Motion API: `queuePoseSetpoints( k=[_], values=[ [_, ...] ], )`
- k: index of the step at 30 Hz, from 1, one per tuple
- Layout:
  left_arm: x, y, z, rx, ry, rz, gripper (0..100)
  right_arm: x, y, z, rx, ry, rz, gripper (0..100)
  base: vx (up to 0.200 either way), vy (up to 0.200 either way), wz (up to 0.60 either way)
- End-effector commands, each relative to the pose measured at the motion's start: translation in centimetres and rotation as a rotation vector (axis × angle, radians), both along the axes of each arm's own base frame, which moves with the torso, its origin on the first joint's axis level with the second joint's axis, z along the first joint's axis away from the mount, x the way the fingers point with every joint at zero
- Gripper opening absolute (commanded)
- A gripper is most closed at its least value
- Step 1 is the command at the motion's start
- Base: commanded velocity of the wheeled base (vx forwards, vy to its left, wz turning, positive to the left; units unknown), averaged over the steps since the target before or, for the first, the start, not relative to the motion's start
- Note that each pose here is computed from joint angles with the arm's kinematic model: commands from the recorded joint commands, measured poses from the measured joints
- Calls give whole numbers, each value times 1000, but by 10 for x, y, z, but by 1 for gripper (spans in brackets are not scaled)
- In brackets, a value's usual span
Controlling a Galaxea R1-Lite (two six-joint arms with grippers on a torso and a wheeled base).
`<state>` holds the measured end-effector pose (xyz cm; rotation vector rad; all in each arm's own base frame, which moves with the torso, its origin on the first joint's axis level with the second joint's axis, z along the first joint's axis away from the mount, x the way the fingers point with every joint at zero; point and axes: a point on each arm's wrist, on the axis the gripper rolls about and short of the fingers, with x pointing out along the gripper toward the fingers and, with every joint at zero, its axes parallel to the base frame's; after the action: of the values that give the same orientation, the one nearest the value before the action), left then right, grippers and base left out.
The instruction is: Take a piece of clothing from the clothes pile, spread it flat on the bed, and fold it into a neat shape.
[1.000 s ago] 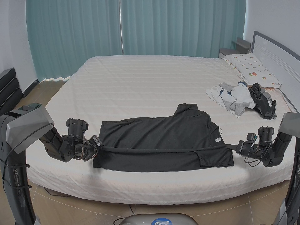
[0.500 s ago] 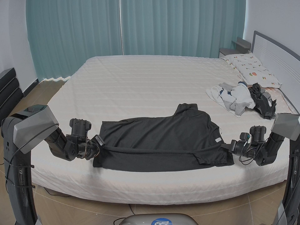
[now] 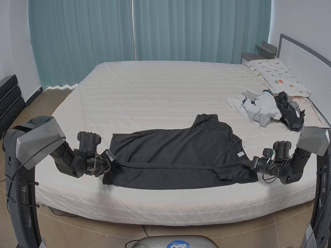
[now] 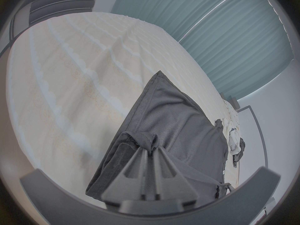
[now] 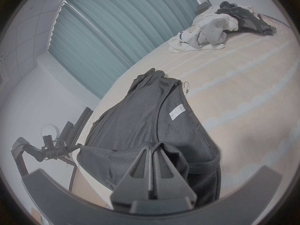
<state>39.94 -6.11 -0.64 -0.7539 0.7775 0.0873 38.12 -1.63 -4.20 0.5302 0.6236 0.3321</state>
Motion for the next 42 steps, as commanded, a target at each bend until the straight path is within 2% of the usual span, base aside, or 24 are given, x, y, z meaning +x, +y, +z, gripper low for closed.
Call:
queuePoseSetpoints(
  k=[1,8,11,14,18,23,31,35,37,42],
  values=[
    [1,0,0,0,-3,2,100,0,1,-5,1,6,0,100,0,0,0],
    [-5,4,0,0,13,18,100,0,-6,8,-18,-31,-49,100,0,0,0],
    [-13,9,3,1,27,26,100,-2,-11,19,3,-42,-83,100,0,0,0],
    [-24,17,16,-12,23,38,100,-9,-11,38,60,-48,-130,100,0,0,0],
    [-32,12,41,-61,-21,54,100,-18,-9,45,95,-38,-191,100,0,0,0],
    [-35,-11,56,-91,-56,13,100,-27,-8,43,96,-56,-201,100,0,0,0],
    [-44,-60,44,-68,-21,-100,100,-29,-8,41,97,-55,-203,100,0,0,0],
    [-36,-69,33,-54,-3,-109,100,-30,-7,41,97,-52,-199,100,0,0,0],
    [-24,-74,22,-22,9,-81,100,-32,-5,40,97,-46,-196,100,0,0,0],
    [-11,-78,16,-3,29,-68,100,-32,-5,40,98,-44,-194,100,0,0,0]
  ],
)
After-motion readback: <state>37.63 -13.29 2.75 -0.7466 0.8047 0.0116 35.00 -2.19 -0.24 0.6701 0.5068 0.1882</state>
